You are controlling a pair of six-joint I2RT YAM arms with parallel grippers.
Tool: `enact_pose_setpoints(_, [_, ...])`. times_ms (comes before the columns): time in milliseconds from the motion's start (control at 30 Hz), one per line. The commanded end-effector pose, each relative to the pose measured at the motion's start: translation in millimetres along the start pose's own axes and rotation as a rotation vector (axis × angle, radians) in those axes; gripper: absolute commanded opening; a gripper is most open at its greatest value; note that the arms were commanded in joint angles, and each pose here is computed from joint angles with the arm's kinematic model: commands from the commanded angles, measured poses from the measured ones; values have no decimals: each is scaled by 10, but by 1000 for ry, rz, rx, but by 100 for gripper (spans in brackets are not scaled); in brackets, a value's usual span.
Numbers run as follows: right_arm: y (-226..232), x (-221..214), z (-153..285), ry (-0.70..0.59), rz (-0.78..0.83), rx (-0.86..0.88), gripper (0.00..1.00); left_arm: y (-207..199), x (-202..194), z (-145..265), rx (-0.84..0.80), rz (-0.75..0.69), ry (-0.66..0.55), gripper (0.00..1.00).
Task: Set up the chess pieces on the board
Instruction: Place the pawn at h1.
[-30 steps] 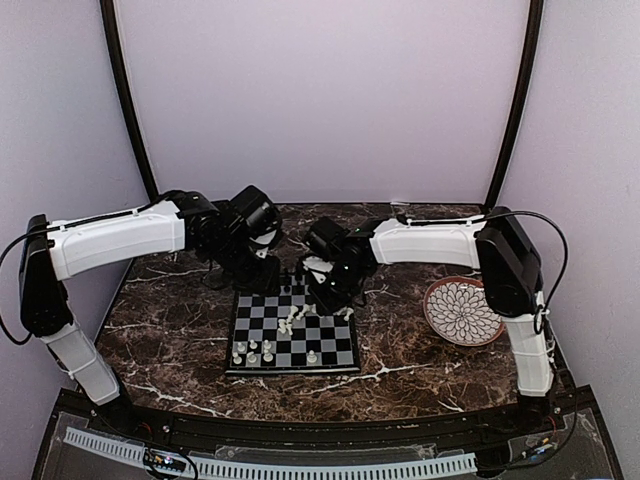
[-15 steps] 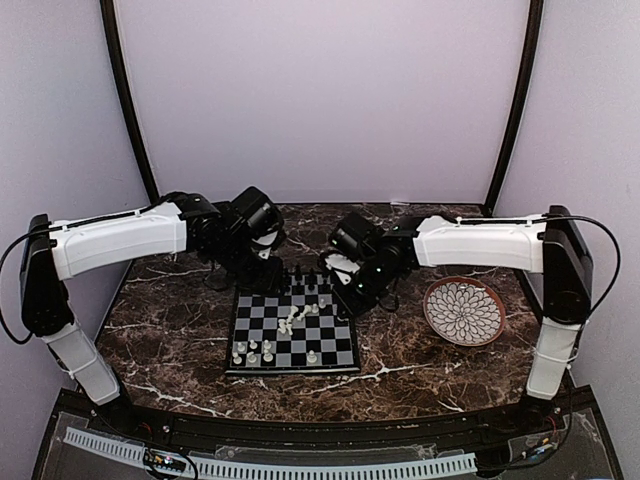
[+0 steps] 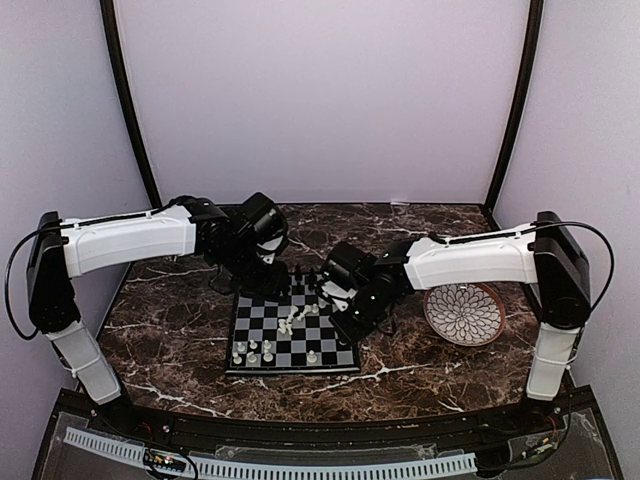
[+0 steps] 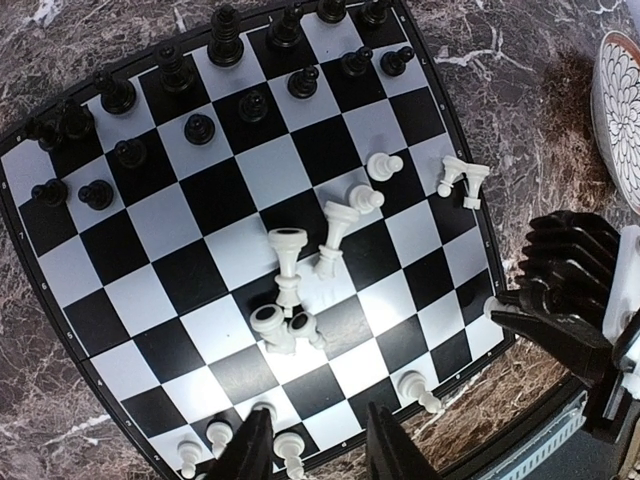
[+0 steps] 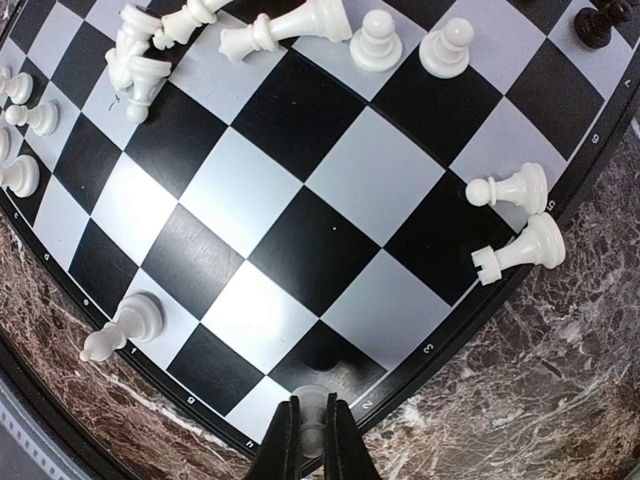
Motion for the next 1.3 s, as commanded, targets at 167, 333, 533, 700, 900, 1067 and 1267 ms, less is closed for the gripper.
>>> enact_pose_setpoints(167, [3,98,-92,-3,-3,-21,3,53,-61,-2,16,11,24,34])
enact_pose_setpoints(333, [-2,80,-121,12,-1,-25,5,59,-66,-15,19,12,26,34])
enact_pose_setpoints(533, [10,58,-141,23,0,-21,8,58,-68,-29,20,10,29,34])
enact_pose_setpoints(700, [-1,52,-150,29,-1,-30,12,64,-66,-41,22,10,30,34])
enact_pose_setpoints(900, [-5,59,-143,29,2,-33,16,54,-54,-48,21,5,27,34])
enact_pose_setpoints(1067, [12,140,-35,-3,9,-34,23,50,-41,-46,22,3,25,34])
enact_pose_setpoints(1267, [16,434,180,-90,58,-62,26,76,-29,-2,35,7,13,34])
Point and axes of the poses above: each gripper's point midway between its finger pads, its own z axis back along the fingers, its own y axis along the line the jaws close on, x = y × z, the point moved 1 cm from there along z, back along the fingers, and after that the axes turned 1 degree about -z, right-handed, at the moved point
